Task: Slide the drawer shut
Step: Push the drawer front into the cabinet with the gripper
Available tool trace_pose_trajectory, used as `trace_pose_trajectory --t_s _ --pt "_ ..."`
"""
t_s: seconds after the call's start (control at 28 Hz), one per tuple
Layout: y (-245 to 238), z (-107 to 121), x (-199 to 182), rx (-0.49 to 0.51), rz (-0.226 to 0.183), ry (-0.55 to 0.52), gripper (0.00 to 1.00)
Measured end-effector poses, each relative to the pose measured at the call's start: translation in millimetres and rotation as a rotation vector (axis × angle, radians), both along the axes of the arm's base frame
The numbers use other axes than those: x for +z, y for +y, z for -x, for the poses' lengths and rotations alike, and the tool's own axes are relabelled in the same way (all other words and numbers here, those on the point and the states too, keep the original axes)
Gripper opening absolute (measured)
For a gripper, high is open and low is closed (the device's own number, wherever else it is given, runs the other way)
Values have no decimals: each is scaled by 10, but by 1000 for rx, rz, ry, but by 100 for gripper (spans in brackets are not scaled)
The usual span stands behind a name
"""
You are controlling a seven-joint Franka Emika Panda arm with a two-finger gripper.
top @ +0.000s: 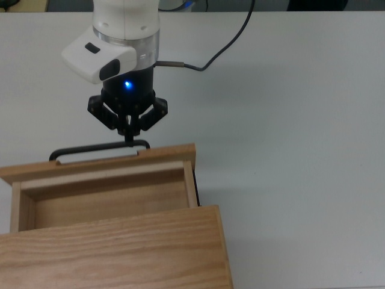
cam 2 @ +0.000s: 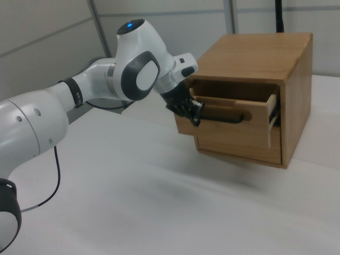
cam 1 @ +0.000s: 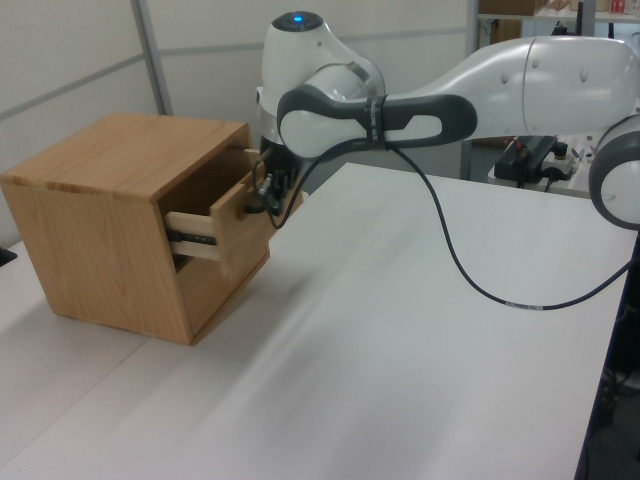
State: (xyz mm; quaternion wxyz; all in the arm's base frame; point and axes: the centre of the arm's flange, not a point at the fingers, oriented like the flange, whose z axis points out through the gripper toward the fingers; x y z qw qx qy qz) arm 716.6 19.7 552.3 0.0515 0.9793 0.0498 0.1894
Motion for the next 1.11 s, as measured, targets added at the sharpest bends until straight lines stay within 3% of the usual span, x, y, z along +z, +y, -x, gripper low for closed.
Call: trace_pose_trajectory --t_s 0.54,0.82,1.11 --pt "175 -403 -271 69 -42 -374 1" --pt "209 -513 -557 87 -60 -469 1" --pt "216 -526 -576 88 -61 -471 1"
